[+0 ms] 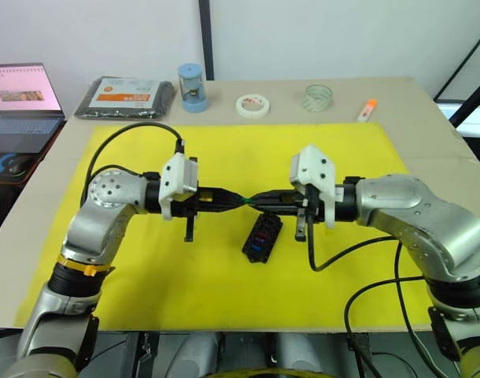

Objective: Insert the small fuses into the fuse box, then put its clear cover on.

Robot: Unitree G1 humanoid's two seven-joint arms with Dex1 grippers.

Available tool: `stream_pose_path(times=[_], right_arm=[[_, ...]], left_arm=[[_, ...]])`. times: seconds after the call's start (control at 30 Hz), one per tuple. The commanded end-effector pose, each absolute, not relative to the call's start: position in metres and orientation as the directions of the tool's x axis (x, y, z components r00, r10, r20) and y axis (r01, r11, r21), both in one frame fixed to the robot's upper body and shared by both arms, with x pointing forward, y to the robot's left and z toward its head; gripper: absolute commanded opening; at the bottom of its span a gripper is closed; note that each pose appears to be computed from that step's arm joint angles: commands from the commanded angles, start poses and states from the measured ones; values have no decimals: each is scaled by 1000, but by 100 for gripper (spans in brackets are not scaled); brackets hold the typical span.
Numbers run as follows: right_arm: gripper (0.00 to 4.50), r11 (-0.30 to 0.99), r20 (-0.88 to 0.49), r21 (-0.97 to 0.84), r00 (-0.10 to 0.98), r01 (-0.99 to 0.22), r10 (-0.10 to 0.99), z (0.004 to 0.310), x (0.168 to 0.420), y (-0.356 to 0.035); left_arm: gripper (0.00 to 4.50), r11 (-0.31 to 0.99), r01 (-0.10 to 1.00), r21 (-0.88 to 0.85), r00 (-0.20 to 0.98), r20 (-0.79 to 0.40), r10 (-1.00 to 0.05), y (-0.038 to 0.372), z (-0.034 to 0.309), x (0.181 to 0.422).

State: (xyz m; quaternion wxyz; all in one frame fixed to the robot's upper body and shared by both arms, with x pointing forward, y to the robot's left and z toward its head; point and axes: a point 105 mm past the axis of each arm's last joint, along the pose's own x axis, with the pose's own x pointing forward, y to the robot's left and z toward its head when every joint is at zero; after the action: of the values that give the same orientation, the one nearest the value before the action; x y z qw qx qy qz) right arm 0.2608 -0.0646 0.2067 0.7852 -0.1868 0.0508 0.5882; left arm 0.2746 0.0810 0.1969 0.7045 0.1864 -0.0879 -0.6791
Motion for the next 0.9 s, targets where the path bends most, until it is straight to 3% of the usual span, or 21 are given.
stream_pose_path(times=[0.03, 0.33, 0.43, 0.5, 0.9], right_arm=[[0, 216, -266, -284, 293, -934, 918, 219, 256, -62], [0, 259, -307, -290, 346, -921, 887, 215, 258, -71], [0, 305, -398, -334, 426, -892, 812, 203, 261, -79], [0, 350, -437, -359, 488, -865, 756, 197, 265, -85], [0, 357, -539, -335, 488, -872, 687, 166, 261, -90]], left_arm=[[48, -20, 923, 385, 46, -161, -986, 83, 196, 269], [334, -6, 940, 340, 56, -173, -983, 88, 174, 265], [439, 6, 945, 328, 67, -174, -983, 84, 158, 265], [445, 16, 946, 324, 74, -167, -983, 80, 150, 264], [445, 45, 940, 338, 100, -148, -984, 65, 133, 270]])
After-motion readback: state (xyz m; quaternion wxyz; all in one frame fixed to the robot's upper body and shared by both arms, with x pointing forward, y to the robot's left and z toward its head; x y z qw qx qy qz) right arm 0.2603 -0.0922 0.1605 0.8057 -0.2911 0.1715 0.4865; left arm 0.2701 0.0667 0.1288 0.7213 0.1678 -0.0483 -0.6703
